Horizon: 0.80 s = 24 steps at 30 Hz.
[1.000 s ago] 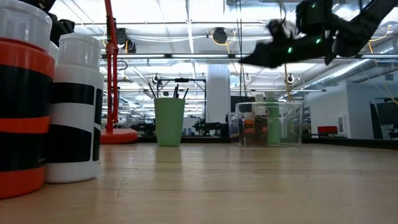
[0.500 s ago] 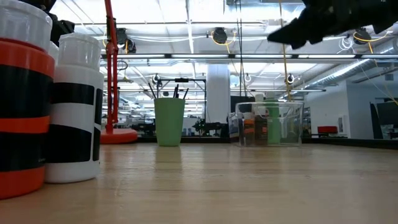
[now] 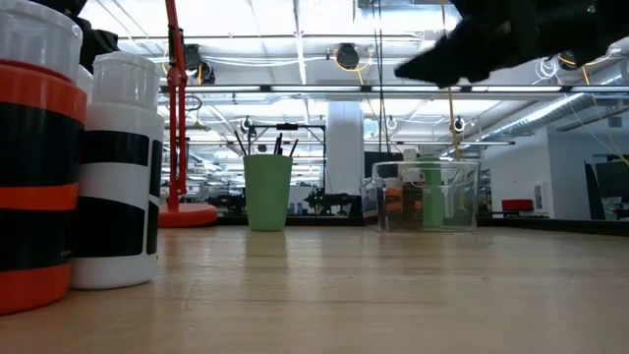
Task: Pick & Place Paint Supplies
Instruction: Put the white pant bottle into the transparent bin
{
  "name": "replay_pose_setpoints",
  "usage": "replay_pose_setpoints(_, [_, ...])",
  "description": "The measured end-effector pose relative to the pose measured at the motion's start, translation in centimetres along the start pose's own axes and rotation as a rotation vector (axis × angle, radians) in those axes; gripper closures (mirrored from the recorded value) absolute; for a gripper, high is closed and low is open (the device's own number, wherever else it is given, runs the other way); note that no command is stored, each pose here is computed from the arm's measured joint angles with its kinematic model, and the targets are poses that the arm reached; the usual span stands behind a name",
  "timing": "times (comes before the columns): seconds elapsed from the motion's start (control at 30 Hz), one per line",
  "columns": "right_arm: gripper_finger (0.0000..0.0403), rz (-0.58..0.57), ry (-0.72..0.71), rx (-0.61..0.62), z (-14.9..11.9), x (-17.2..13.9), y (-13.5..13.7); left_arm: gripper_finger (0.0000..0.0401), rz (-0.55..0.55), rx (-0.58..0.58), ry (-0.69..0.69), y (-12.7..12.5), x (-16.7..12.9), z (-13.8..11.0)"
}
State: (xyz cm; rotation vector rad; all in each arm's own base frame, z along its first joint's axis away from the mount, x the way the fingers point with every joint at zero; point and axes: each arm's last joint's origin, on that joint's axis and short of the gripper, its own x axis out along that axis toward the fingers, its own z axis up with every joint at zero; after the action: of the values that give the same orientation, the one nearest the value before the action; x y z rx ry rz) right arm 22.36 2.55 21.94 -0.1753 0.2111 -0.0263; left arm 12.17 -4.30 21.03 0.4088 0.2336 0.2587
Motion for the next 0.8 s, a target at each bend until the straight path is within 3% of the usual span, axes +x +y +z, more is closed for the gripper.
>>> replay_pose_setpoints(0.17, [0.0367,0.205,-0.172,-0.008,0.0,2.6,1.7,0.0382,-0.001,0.004,0.002,0.0,0.0,0.0])
replay_pose_setpoints(0.3, [0.0377,0.284,-0.167,0.003,0.5,5.5,2.4,0.0382,-0.001,0.001,0.002,0.0,0.0,0.0])
replay_pose_setpoints(0.37, [0.0373,0.378,-0.122,0.019,0.6,7.3,3.0,0.0382,-0.001,0.002,0.002,0.0,0.0,0.0])
replay_pose_setpoints(0.47, [0.0357,0.51,-0.084,0.018,1.0,10.4,4.1,0.0382,-0.001,0.005,0.003,0.0,0.0,0.0])
replay_pose_setpoints(0.63, [0.0308,0.602,-0.093,-0.005,1.2,15.0,5.8,0.0382,-0.001,0.005,0.003,0.0,0.0,0.0])
replay_pose_setpoints(0.8, [0.0245,0.682,-0.112,0.047,1.8,18.4,6.7,0.0382,-0.006,0.015,0.019,-0.1,0.0,-0.2])
